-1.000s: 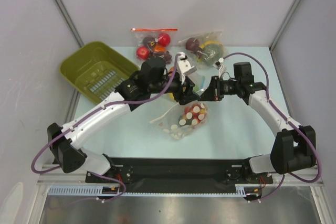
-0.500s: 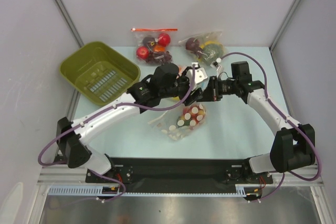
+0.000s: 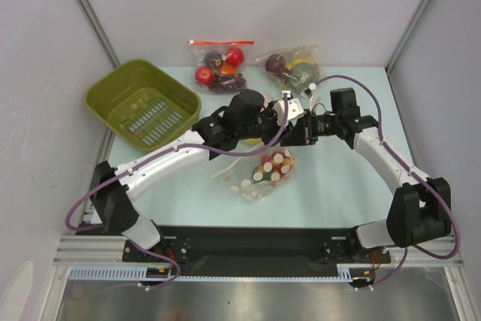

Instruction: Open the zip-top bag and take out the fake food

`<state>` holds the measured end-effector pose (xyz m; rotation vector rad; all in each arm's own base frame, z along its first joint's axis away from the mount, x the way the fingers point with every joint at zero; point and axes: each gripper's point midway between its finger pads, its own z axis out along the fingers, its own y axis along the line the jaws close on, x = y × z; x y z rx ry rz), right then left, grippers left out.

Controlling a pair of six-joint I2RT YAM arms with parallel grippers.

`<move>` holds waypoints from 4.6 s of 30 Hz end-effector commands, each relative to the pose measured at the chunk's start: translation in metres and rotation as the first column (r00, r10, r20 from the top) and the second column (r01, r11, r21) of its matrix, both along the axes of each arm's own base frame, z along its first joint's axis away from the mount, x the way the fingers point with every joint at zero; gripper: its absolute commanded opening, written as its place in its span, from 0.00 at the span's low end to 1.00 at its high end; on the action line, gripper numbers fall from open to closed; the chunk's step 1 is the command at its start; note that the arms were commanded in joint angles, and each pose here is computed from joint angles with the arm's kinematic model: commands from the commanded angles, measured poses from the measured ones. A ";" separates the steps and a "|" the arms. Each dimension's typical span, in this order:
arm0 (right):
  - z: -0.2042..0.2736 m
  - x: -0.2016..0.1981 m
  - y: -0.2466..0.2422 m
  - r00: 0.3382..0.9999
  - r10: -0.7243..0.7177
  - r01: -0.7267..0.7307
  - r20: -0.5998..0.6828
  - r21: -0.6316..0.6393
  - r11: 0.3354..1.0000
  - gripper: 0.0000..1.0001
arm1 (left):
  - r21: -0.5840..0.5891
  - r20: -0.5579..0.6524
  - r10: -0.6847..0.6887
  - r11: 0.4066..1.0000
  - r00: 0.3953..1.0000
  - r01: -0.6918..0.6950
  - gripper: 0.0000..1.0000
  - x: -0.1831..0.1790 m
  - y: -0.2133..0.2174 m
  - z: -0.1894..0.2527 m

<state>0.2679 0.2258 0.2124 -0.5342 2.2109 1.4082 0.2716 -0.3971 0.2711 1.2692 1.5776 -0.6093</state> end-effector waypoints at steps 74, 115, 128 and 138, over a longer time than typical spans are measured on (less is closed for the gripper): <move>0.070 0.012 0.001 0.782 0.033 -0.033 0.622 -0.012 0.999 0.56 | -0.143 -0.396 -0.319 0.948 0.861 0.285 0.00 -0.015 0.042 0.026; 0.034 0.014 0.025 0.845 0.088 -0.080 0.528 -0.039 0.996 0.00 | -0.079 -0.437 -0.258 0.965 0.862 0.250 0.00 -0.011 0.048 0.011; 0.038 0.043 -0.034 0.843 -0.072 0.122 0.533 -0.060 0.991 0.00 | -0.066 -0.430 -0.239 0.970 0.871 0.234 0.00 -0.006 0.051 0.009; 0.028 0.076 -0.072 0.828 -0.186 0.288 0.529 -0.116 0.951 0.00 | -0.027 -0.440 -0.186 0.981 0.879 0.194 0.00 -0.008 0.061 -0.002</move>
